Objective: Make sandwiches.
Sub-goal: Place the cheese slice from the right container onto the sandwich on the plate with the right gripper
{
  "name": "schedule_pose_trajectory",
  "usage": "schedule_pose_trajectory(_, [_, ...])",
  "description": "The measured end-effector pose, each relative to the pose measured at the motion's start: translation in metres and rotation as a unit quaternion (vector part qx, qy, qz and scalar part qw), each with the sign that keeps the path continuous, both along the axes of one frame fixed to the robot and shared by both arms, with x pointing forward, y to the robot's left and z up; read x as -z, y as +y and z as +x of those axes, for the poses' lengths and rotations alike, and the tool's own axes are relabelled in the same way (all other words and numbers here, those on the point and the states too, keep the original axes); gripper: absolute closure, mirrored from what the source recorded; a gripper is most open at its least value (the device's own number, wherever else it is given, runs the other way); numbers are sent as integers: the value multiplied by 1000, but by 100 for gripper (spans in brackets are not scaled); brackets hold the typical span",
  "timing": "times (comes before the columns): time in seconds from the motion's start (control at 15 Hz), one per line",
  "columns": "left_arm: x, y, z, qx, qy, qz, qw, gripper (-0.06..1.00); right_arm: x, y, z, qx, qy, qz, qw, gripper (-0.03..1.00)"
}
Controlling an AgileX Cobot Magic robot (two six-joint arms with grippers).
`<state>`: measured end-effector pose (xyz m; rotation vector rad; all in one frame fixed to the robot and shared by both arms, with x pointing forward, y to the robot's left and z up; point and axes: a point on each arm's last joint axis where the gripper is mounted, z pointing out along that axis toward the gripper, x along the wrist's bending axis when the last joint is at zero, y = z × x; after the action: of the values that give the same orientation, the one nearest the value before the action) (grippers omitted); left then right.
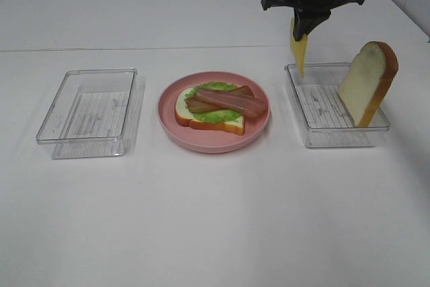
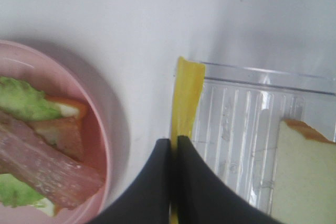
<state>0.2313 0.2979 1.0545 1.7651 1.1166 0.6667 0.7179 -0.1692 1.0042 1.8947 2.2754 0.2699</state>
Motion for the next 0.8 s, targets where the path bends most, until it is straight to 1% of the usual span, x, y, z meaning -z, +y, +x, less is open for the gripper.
schedule_pose_trajectory(0.07, [0, 0, 0, 0, 0, 0, 1000, 25, -10, 4, 1, -2, -13, 22, 1000, 97])
schedule_pose_trajectory(0.13, [0, 0, 0, 0, 0, 0, 1000, 25, -14, 8, 1, -7, -13, 48, 999, 97])
schedule_pose_trajectory(0.27, [0, 0, 0, 0, 0, 0, 1000, 25, -18, 21, -2, -25, 2, 116, 993, 97])
schedule_pose_trajectory(0.33, [0, 0, 0, 0, 0, 0, 1000, 25, -20, 28, -4, -33, 10, 154, 987, 97])
schedule_pose_trajectory(0.47, [0, 0, 0, 0, 0, 0, 1000, 25, -26, 42, -9, -54, 27, 236, 970, 97])
schedule_pose_trajectory(0.53, [0, 0, 0, 0, 0, 0, 1000, 25, -29, 48, -11, -57, 33, 264, 962, 97])
schedule_pose_trajectory(0.67, [0, 0, 0, 0, 0, 0, 1000, 25, -29, 59, -14, -65, 41, 284, 956, 97])
schedule_pose_trajectory(0.73, [0, 0, 0, 0, 0, 0, 1000, 25, -14, 82, -20, -84, 65, 287, 952, 97])
schedule_pose_trajectory(0.8, [0, 0, 0, 0, 0, 0, 1000, 25, -2, 94, -22, -91, 80, 286, 951, 97])
